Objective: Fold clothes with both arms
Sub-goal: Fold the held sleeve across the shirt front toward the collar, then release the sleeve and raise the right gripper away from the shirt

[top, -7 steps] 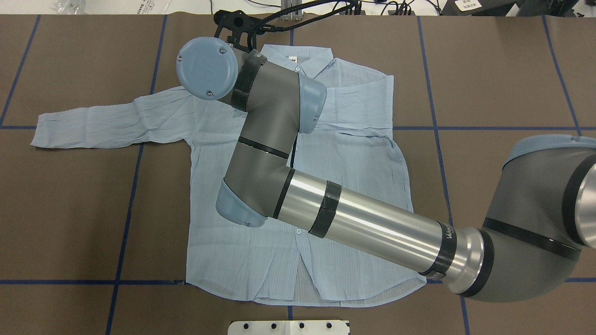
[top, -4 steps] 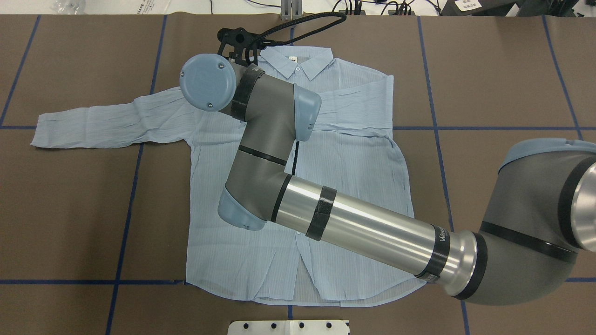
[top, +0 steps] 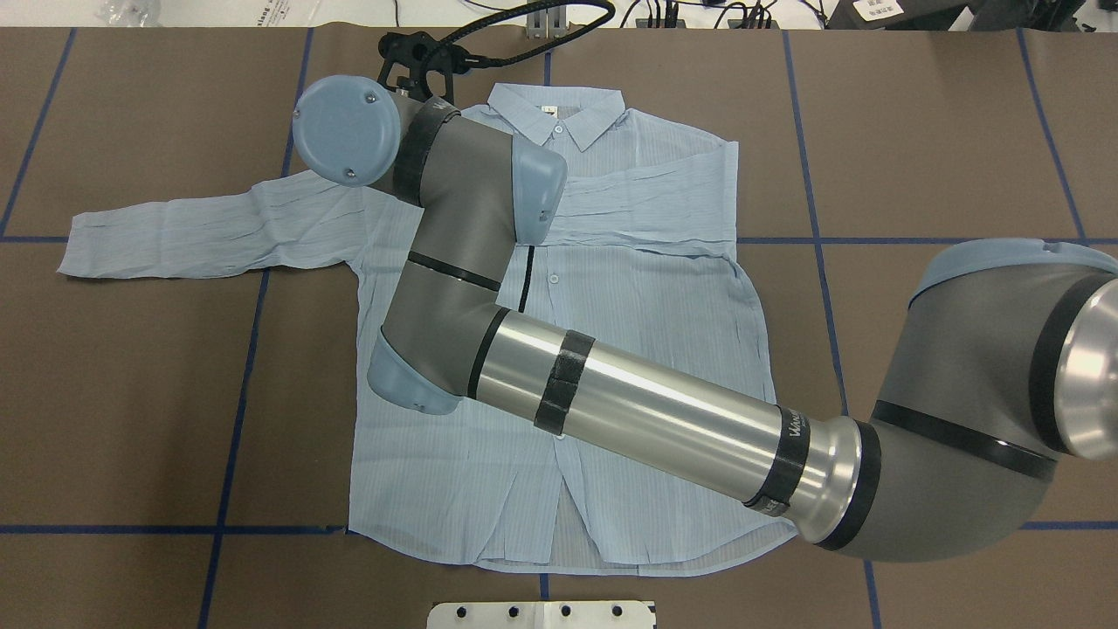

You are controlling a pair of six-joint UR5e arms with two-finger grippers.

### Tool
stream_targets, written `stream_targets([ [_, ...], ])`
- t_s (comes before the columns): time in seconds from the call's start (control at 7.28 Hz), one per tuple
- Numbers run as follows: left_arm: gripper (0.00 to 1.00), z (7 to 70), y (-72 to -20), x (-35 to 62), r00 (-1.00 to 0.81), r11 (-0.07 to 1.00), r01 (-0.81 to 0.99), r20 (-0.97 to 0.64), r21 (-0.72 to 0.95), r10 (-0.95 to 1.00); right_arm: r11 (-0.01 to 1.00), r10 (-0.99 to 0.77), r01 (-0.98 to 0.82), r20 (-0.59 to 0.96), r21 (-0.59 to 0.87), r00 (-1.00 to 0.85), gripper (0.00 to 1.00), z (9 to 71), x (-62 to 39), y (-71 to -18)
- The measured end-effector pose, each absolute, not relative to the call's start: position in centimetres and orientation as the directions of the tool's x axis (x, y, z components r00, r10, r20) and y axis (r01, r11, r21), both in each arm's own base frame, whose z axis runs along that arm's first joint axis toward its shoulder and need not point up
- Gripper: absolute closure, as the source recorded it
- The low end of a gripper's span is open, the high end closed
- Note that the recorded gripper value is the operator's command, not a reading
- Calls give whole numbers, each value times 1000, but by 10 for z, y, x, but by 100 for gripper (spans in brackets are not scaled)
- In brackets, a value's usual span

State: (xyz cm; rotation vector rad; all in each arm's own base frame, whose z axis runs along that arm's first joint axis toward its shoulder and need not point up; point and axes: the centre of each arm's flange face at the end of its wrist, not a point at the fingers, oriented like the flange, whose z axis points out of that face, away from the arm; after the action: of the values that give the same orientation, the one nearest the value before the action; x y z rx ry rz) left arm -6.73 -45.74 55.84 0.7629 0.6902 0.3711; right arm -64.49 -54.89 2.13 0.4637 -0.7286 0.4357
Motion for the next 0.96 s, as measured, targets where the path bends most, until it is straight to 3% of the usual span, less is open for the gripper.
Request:
stream_targets([
  [0.55,0,566,-463,-66,723,660,-63,-422,748,547,868,192,-460,728,188,658,1,49,-576,-603],
  [0.96,0,610,-470,-35,694,678,13,-495,735,522,912,80,-354,758,206,647,1,126,-445,-618],
])
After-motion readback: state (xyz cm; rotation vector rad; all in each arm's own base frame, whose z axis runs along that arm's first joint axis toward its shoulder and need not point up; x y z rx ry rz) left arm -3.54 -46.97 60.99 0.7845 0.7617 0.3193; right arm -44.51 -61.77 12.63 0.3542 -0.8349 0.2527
